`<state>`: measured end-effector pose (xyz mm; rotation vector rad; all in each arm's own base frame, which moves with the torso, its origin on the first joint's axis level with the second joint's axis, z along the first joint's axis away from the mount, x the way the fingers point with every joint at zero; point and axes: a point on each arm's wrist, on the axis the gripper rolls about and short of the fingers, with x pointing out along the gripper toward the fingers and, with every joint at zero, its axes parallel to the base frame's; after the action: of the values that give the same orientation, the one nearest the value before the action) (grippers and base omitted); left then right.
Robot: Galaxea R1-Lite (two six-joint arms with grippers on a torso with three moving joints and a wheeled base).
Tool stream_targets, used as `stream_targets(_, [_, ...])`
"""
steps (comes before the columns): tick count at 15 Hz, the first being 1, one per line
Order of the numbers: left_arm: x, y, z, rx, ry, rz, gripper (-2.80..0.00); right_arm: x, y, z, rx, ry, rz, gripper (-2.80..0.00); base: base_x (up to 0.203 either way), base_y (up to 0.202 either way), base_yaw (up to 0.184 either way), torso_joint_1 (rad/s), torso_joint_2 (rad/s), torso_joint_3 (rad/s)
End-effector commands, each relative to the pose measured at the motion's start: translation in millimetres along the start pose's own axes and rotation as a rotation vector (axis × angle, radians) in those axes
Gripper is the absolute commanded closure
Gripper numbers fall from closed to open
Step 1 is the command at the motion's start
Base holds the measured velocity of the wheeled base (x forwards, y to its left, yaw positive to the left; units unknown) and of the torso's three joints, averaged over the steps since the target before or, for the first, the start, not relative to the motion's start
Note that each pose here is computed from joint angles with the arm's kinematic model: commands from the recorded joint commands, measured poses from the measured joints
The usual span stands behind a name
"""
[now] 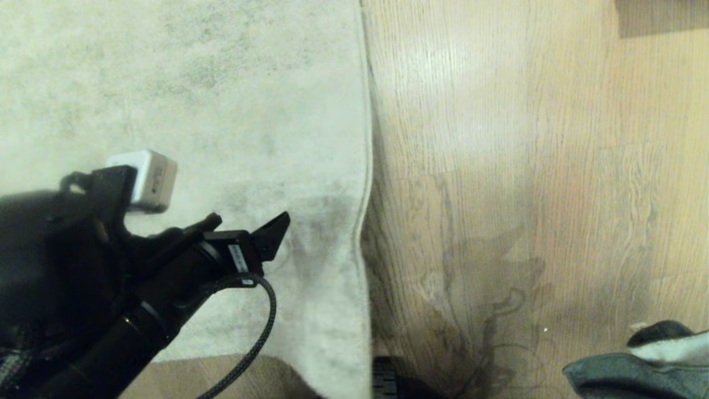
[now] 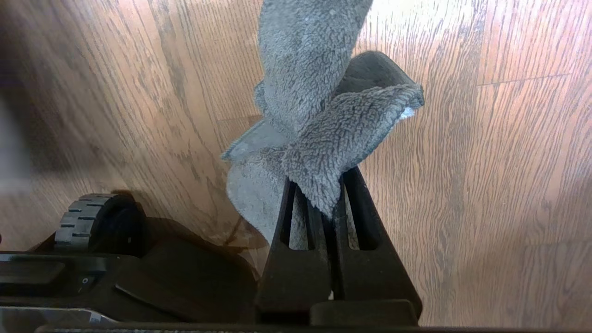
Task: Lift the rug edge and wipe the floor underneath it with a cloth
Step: Lay down the carpet
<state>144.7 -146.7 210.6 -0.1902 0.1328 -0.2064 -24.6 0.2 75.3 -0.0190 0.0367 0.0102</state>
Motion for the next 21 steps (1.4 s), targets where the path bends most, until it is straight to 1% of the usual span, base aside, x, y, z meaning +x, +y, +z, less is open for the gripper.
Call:
stream_targets(1, [-3.6,-3.8,0.1,-0.002,-0.003,-0.023,-2.80,0.1,0.0,0.0,-0.001,0.002,0.001,0.00,0.000,0.000,0.000,0.000,0.00,0.000])
stream_targets(4, [-7.5,-10.1,-8.0,0.016,0.025,-0.060,-2.80,0.1,0.0,0.0,-0.001,0.002,0.001,0.00,0.000,0.000,0.000,0.000,0.00,0.000])
stream_targets(5, [-8.2,-12.2,-15.6,0.035,0.050,-0.071,0.00,0.1,0.0,0.0,-0.001,0.002,0.001,0.00,0.000,0.000,0.000,0.000,0.00,0.000])
stream_targets(6, [-8.9,-14.7,-22.2,0.051,0.071,-0.083,0.00,0.1,0.0,0.0,-0.001,0.002,0.001,0.00,0.000,0.000,0.000,0.000,0.00,0.000])
stream_targets(8, [-7.8,-18.6,-38.5,0.106,0.127,-0.093,0.00,0.1,0.0,0.0,-0.001,0.002,0.001,0.00,0.000,0.000,0.000,0.000,0.00,0.000])
stream_targets(11, [2.7,-24.6,-63.3,0.191,0.215,-0.079,0.00,0.1,0.0,0.0,-0.001,0.002,0.001,0.00,0.000,0.000,0.000,0.000,0.00,0.000])
stream_targets(15, [30.7,-36.0,-113.2,0.318,0.366,-0.031,0.00,0.1,0.0,0.0,-0.001,0.002,0.001,0.00,0.000,0.000,0.000,0.000,0.00,0.000])
stream_targets(16, [38.1,-39.1,-125.3,0.342,0.398,-0.020,0.00,0.1,0.0,0.0,-0.001,0.002,0.001,0.00,0.000,0.000,0.000,0.000,0.00,0.000])
stream_targets(18, [56.1,-49.3,-150.6,0.379,0.457,-0.011,0.00,0.1,0.0,0.0,-0.001,0.002,0.001,0.00,0.000,0.000,0.000,0.000,0.00,0.000])
stream_targets(21, [83.3,-65.5,-185.1,0.397,0.536,-0.044,0.00,0.1,0.0,0.0,-0.001,0.002,0.001,0.00,0.000,0.000,0.000,0.000,0.00,0.000])
